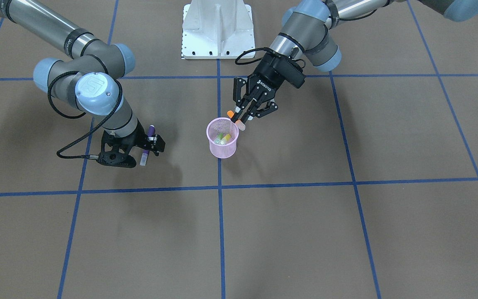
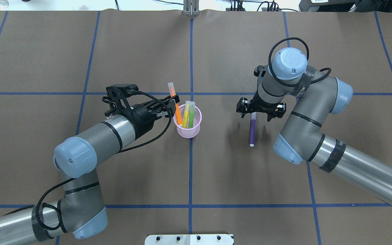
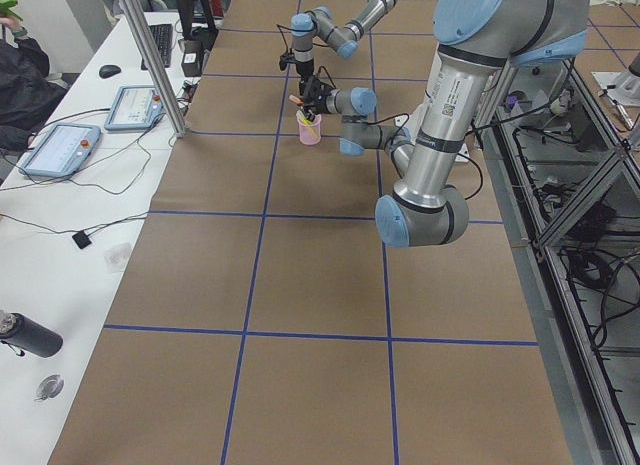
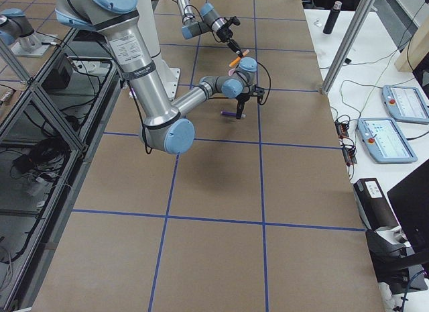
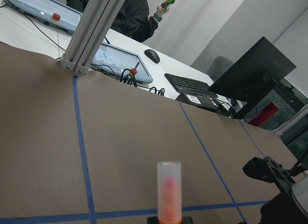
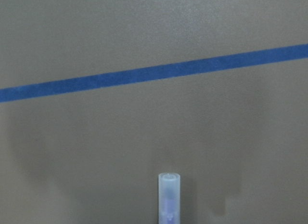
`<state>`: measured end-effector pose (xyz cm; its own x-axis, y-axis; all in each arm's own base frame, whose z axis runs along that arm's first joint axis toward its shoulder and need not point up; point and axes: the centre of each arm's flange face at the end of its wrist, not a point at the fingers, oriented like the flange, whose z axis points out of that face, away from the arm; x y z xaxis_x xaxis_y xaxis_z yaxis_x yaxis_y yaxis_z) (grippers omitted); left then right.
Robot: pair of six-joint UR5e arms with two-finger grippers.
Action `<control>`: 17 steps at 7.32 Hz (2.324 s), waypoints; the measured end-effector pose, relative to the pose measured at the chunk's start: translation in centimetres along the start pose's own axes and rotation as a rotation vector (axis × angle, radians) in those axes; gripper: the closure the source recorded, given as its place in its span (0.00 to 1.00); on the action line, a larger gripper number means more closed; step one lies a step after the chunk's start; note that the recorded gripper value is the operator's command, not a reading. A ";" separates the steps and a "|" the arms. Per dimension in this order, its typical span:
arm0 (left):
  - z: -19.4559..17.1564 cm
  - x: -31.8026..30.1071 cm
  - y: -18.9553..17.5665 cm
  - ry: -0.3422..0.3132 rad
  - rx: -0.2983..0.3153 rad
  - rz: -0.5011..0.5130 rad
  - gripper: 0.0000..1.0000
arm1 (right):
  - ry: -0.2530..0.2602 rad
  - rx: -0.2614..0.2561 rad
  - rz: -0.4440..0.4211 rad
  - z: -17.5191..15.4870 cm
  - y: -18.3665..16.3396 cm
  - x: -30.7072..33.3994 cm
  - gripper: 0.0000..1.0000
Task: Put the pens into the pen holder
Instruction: 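Bring orange marker over cup while right gripper descends to purple marker, then release orange marker into cup while right gripper grasps purple marker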
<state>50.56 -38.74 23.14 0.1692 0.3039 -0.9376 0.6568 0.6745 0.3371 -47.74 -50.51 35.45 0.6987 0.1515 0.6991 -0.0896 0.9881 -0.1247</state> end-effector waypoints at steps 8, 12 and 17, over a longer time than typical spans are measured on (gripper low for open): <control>2.8 -0.2 1.2 -0.012 0.013 0.064 1.00 | -0.003 -0.003 -0.006 0.1 0.3 -0.4 0.04; 3.2 -0.5 1.4 -0.003 0.017 0.059 0.01 | 0.000 -0.008 -0.010 0.4 0.6 -0.5 0.05; 3.3 -0.2 1.2 0.004 0.022 0.058 0.01 | 0.012 -0.020 -0.011 1.3 1.2 -0.2 0.27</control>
<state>53.75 -40.22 23.41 0.2050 0.3449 -0.9160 0.6621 0.6404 0.3893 -48.89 -49.36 36.08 0.7084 0.1399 0.6918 -0.0674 0.9891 -0.1310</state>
